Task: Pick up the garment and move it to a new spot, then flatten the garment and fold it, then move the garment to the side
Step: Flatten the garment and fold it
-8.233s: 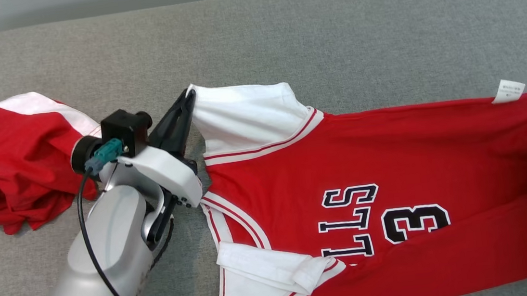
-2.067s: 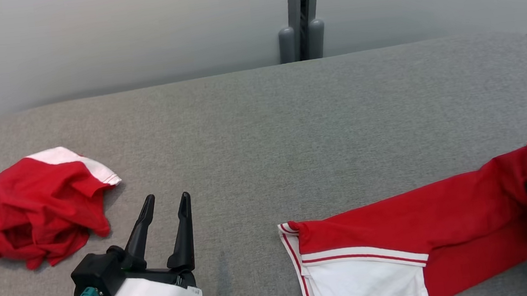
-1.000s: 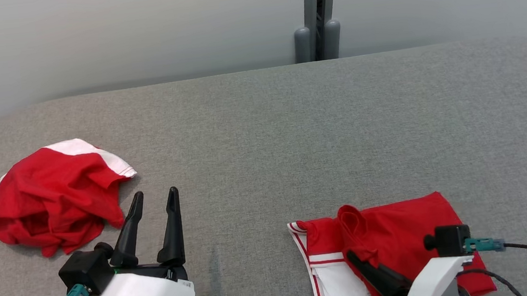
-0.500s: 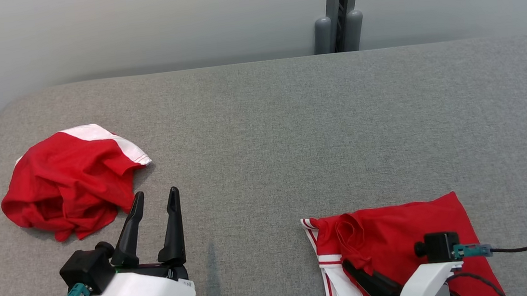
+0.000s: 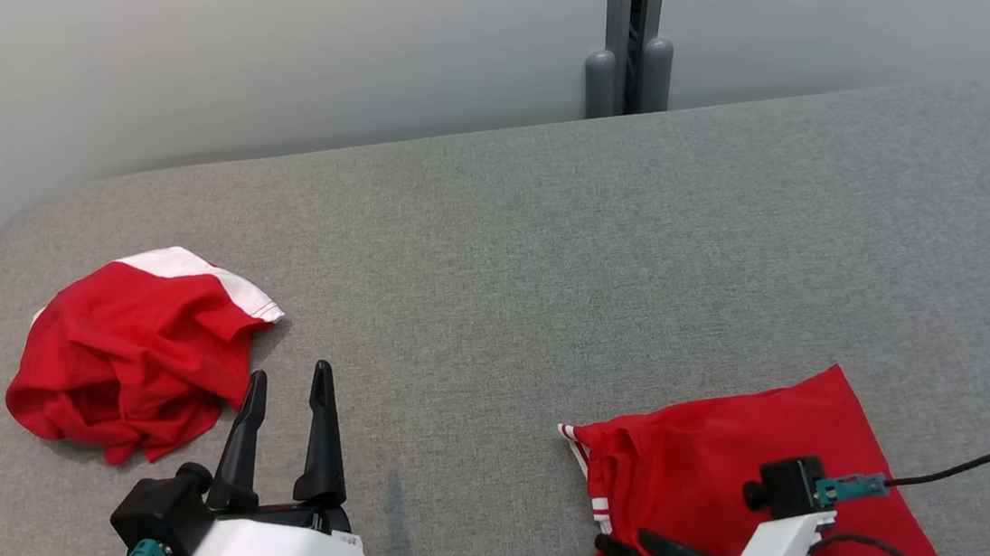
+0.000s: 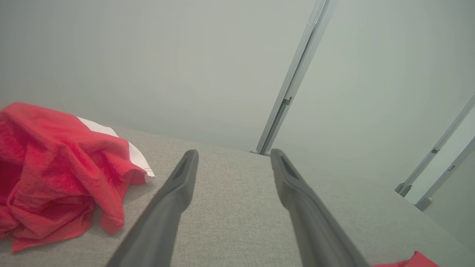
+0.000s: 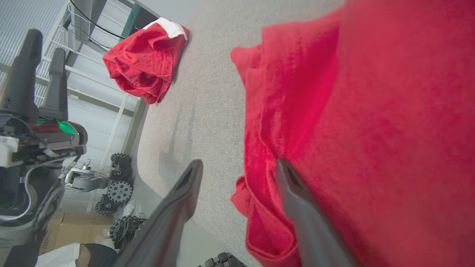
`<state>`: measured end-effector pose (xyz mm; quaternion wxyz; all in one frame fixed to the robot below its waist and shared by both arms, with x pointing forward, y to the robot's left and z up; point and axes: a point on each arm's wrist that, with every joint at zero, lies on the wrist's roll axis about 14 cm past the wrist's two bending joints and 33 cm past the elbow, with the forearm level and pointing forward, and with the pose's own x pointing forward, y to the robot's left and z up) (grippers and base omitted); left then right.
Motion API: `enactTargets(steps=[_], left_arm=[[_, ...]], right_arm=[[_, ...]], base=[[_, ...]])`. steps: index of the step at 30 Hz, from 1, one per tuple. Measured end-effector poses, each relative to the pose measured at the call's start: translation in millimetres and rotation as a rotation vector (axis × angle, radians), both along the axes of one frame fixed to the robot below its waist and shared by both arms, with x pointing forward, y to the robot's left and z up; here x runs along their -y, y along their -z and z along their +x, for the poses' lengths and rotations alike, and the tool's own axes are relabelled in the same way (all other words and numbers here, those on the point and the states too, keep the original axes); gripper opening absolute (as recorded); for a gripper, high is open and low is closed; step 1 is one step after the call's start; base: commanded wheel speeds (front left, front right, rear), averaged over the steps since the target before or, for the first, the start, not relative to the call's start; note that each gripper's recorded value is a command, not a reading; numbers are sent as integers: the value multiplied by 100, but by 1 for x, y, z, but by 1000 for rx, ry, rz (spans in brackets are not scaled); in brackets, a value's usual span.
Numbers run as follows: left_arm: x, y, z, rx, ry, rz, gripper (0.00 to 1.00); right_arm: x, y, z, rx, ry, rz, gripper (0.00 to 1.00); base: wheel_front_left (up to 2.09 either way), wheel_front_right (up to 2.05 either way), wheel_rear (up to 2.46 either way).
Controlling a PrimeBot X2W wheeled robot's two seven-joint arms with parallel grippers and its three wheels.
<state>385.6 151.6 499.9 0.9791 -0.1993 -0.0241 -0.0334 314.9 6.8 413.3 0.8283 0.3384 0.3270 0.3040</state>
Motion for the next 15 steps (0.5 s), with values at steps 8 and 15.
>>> enactTargets(steps=[8, 15], left_arm=[[5, -7, -4, 18, 12, -8, 100], [7, -9, -6, 26, 18, -9, 100]], right_arm=[[-12, -10, -18, 2, -77, 10, 100], [7, -29, 8, 121, 4, -4, 100]], base=[[0, 0, 0], [0, 0, 0]])
